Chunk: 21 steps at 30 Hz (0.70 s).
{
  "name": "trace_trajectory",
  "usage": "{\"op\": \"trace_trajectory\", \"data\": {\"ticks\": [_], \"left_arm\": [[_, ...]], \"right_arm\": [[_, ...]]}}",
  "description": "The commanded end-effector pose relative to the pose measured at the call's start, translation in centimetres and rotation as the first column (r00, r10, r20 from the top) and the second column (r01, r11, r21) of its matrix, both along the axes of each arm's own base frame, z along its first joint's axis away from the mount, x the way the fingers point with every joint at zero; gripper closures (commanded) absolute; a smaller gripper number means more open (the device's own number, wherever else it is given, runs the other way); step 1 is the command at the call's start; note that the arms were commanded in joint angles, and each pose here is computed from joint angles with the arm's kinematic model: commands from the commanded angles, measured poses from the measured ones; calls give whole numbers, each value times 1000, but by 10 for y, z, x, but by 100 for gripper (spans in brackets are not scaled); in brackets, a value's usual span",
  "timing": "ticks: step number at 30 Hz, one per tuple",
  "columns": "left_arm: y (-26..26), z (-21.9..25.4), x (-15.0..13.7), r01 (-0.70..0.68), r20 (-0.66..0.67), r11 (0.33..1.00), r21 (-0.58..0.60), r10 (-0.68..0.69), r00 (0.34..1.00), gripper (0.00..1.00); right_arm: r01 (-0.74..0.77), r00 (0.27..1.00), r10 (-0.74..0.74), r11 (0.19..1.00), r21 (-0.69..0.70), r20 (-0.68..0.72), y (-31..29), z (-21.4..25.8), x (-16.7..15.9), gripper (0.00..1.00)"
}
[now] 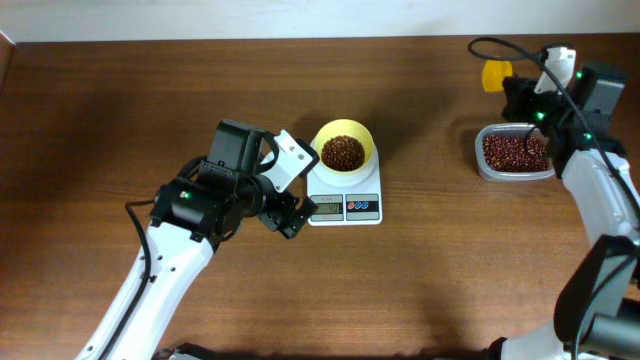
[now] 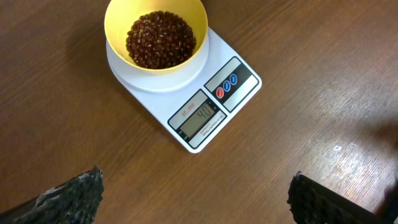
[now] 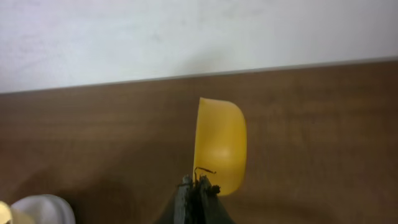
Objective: Scoop item into bowl and weigh 50g on scale
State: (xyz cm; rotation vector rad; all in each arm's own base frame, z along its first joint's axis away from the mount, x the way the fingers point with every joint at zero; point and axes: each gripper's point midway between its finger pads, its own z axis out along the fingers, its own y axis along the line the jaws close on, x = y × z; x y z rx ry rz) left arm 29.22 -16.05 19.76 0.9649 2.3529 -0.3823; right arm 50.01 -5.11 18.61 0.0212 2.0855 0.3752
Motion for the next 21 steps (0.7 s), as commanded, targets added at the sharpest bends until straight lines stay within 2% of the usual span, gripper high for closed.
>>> {"op": "trace_trajectory", "data": {"ticks": [1, 5, 10, 14, 21], "left_arm": [[1, 4, -1, 9, 22, 1000, 4, -9, 1000, 1], [1, 4, -1, 9, 22, 1000, 4, -9, 1000, 1], [1, 4, -1, 9, 22, 1000, 4, -9, 1000, 1], [1, 4, -1, 9, 22, 1000, 4, -9, 1000, 1], [1, 4, -1, 9, 22, 1000, 4, -9, 1000, 1]], "right_arm": [[32, 999, -32, 999, 1, 16, -7, 35, -21, 96], [84, 993, -84, 996, -6, -84, -12, 45, -62, 96], [200, 908, -253, 962, -185, -335, -41, -4, -107, 96], [242, 850, -337, 933, -268, -406, -59, -27, -116, 96], [204, 793, -311, 946, -253, -524, -58, -81, -111, 96]]}}
